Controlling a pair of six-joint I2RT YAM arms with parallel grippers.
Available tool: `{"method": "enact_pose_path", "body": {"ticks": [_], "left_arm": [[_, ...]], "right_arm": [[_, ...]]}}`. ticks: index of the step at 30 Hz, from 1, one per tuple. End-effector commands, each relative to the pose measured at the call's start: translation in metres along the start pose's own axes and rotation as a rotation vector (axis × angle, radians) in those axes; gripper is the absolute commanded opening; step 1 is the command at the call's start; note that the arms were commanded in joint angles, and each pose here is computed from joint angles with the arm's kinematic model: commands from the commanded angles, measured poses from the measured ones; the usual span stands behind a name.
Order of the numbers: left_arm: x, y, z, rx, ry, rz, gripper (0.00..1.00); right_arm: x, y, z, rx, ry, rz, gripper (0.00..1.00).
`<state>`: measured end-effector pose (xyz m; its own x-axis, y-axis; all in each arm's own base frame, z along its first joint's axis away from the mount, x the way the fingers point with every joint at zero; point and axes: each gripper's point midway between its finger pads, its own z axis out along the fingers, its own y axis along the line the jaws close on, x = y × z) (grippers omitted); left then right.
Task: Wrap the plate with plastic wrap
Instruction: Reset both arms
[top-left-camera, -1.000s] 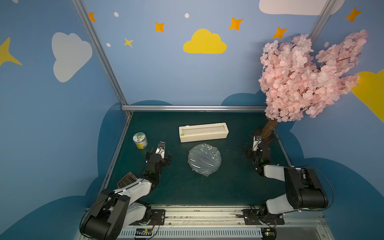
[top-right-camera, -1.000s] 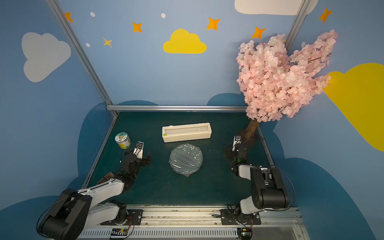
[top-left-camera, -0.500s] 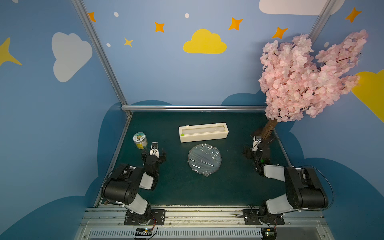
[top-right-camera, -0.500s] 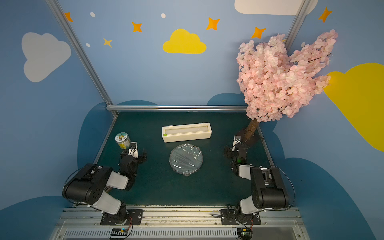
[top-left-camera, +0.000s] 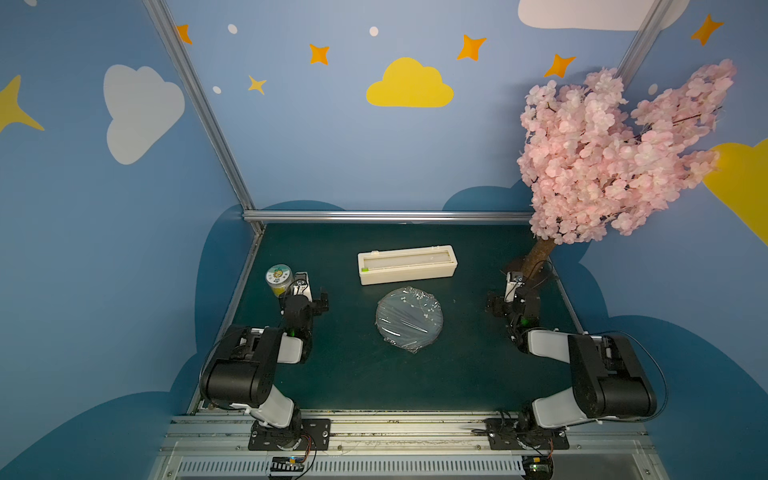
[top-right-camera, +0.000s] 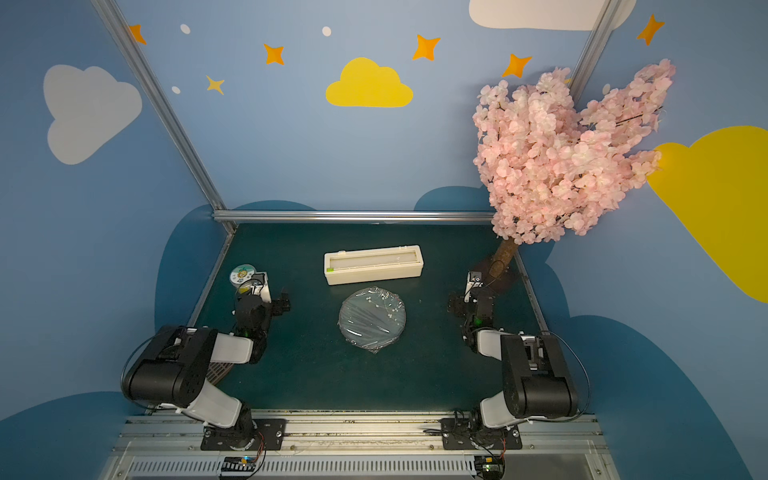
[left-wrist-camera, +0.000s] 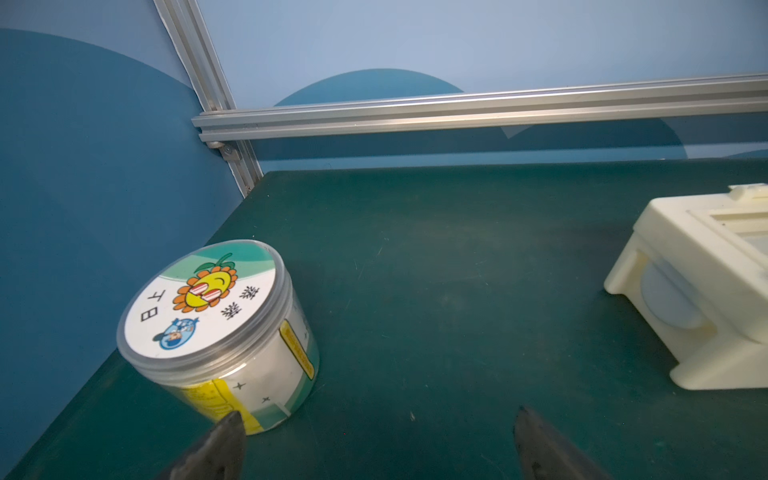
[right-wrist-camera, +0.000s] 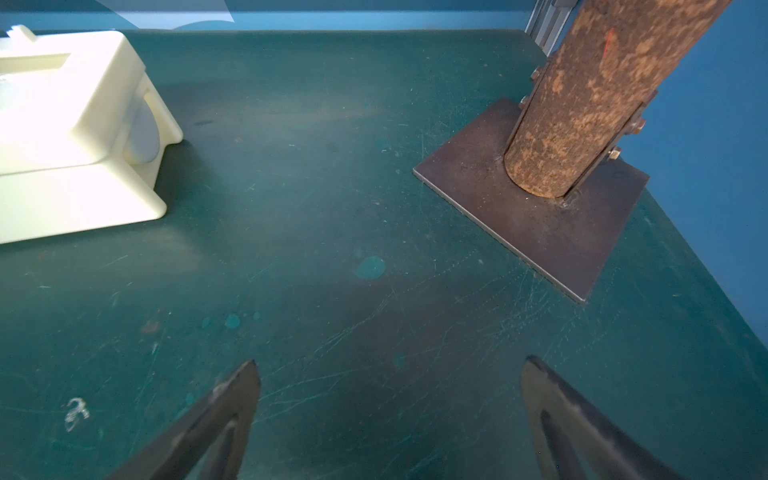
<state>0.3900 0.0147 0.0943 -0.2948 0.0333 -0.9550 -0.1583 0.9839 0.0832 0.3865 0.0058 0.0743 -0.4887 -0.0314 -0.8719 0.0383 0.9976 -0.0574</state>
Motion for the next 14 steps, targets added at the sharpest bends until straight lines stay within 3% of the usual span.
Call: {"method": "enact_pose_path", "body": {"ticks": [1,14], "left_arm": [[0.0032,-0.0020,0.0004,0.009,0.006,-0.007,1.00],[0.0052,-0.0021,0.0044,0.055,0.035,-0.034,1.00]], "right_arm": [[-0.0130,0.0014,-0.0021,-0.008,-0.027,0.000,0.98],[-0.0134,0.0003,-0.0020,-0.006,-0.028,0.002,0.98]]}}
